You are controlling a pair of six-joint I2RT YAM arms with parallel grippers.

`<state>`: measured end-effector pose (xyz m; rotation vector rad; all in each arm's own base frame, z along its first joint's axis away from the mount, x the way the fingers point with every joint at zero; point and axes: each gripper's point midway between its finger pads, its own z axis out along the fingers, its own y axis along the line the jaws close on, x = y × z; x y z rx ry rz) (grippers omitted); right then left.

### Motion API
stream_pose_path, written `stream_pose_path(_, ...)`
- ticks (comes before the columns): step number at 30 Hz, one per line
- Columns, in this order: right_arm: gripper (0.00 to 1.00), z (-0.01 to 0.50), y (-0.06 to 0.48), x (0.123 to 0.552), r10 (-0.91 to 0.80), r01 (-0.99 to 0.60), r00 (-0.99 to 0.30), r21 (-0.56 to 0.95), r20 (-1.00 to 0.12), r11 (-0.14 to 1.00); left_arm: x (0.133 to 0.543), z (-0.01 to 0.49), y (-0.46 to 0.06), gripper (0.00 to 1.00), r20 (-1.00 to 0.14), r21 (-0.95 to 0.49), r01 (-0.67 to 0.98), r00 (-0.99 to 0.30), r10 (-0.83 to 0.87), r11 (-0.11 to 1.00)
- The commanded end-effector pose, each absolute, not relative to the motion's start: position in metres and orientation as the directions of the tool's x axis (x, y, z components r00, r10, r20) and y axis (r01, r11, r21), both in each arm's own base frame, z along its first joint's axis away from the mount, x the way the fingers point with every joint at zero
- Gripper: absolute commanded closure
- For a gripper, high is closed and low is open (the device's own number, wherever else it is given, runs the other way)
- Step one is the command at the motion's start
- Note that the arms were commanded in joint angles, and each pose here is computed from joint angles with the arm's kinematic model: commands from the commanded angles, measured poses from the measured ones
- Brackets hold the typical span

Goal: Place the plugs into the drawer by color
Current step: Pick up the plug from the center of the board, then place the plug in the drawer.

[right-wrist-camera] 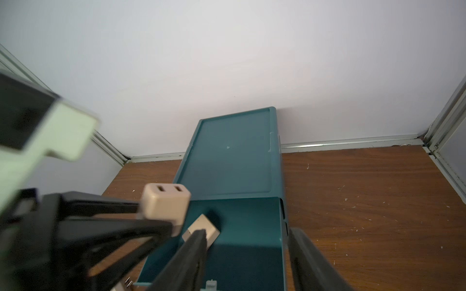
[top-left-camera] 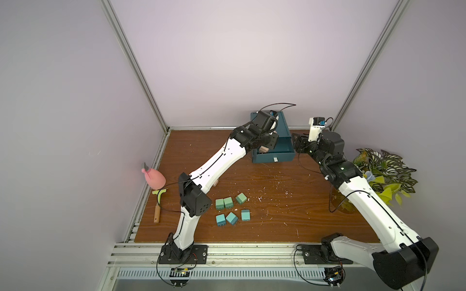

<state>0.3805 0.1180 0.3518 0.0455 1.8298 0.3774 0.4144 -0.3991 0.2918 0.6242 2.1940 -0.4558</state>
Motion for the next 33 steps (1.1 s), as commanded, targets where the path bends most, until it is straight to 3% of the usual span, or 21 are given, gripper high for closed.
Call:
stream_pose_path(1, 0.42, 0.375, 0.113, 0.375, 0.273, -0.180, -0.216, 0.313, -0.937, 0.932, 0.409, 0.300, -0.410, 0.99, -0.786, -0.110, 0.605, -0.538, 0.303, 0.789)
stream_pose_path(12, 0.42, 0.365, 0.112, 0.378, 0.281, -0.186, -0.227, 0.325, -0.932, 0.927, 0.415, 0.261, -0.417, 0.87, -0.746, -0.067, 0.607, -0.557, 0.364, 0.792)
stream_pose_path(33, 0.42, 0.354, 0.109, 0.384, 0.284, -0.169, -0.246, 0.330, -0.927, 0.929, 0.416, 0.238, -0.421, 0.72, -0.718, -0.057, 0.618, -0.571, 0.398, 0.784)
